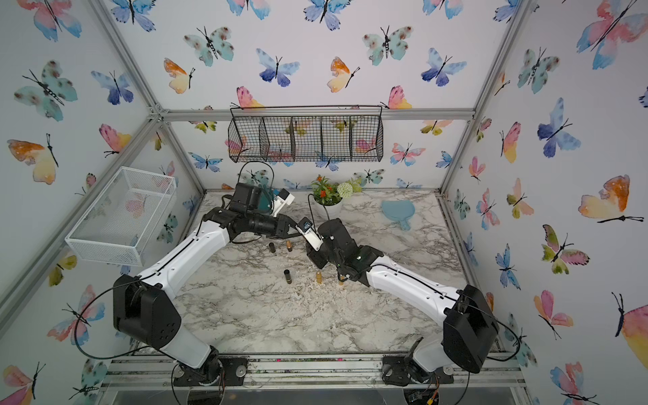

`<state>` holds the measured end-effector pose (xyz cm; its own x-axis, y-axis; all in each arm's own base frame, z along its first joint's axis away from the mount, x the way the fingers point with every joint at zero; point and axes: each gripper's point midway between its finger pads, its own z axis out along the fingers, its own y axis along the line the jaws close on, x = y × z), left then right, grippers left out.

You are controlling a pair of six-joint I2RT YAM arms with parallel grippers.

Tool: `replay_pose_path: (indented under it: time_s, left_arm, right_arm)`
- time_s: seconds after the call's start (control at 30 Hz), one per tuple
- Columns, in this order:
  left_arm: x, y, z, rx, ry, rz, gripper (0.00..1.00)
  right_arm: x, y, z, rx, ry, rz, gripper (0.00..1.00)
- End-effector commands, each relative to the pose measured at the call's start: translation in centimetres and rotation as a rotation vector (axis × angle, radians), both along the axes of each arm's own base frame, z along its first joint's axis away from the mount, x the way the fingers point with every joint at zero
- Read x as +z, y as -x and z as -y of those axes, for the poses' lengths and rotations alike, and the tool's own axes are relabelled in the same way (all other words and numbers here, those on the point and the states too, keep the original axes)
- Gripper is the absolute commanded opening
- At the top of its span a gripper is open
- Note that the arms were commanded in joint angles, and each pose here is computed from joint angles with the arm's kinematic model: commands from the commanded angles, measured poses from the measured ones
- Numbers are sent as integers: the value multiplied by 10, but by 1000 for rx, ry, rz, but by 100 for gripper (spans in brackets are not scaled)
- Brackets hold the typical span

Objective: Open the lipstick cap
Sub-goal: Place the lipstick at the center of the board.

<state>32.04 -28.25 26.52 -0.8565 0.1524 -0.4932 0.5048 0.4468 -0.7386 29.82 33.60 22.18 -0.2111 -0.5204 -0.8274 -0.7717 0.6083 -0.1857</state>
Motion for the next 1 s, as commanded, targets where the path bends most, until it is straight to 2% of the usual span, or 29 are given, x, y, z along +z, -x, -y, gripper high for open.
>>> replay_pose_path:
  time_s: [0.0,0.17,0.2,0.37,0.4,0.53,0.7,0.83,0.97]
  left_arm:
    - [8,8,7,-52,32,-2,18]
    - [5,7,7,-51,29,-8,14]
    - [5,6,7,-48,28,-8,14]
    - [8,1,8,-38,25,1,13]
    - [9,0,8,-34,24,5,13]
    - [14,-12,4,5,4,38,13]
    - [9,-43,-1,118,-83,92,13]
    - [-1,-73,-2,232,-262,245,13]
    - [-26,-87,13,256,-399,317,14]
  right_arm:
    - [10,-3,-1,-1,-10,19,2]
    - [10,-4,0,-6,-1,24,3]
    - [10,-5,2,-16,0,28,7]
    - [10,-9,5,-45,10,32,49]
    - [11,-9,7,-51,13,34,52]
    - [23,-11,15,-86,17,62,53]
    - [56,-8,30,-122,-23,122,55]
    - [76,-4,47,-163,-39,165,56]
    - [90,0,62,-202,-43,189,56]
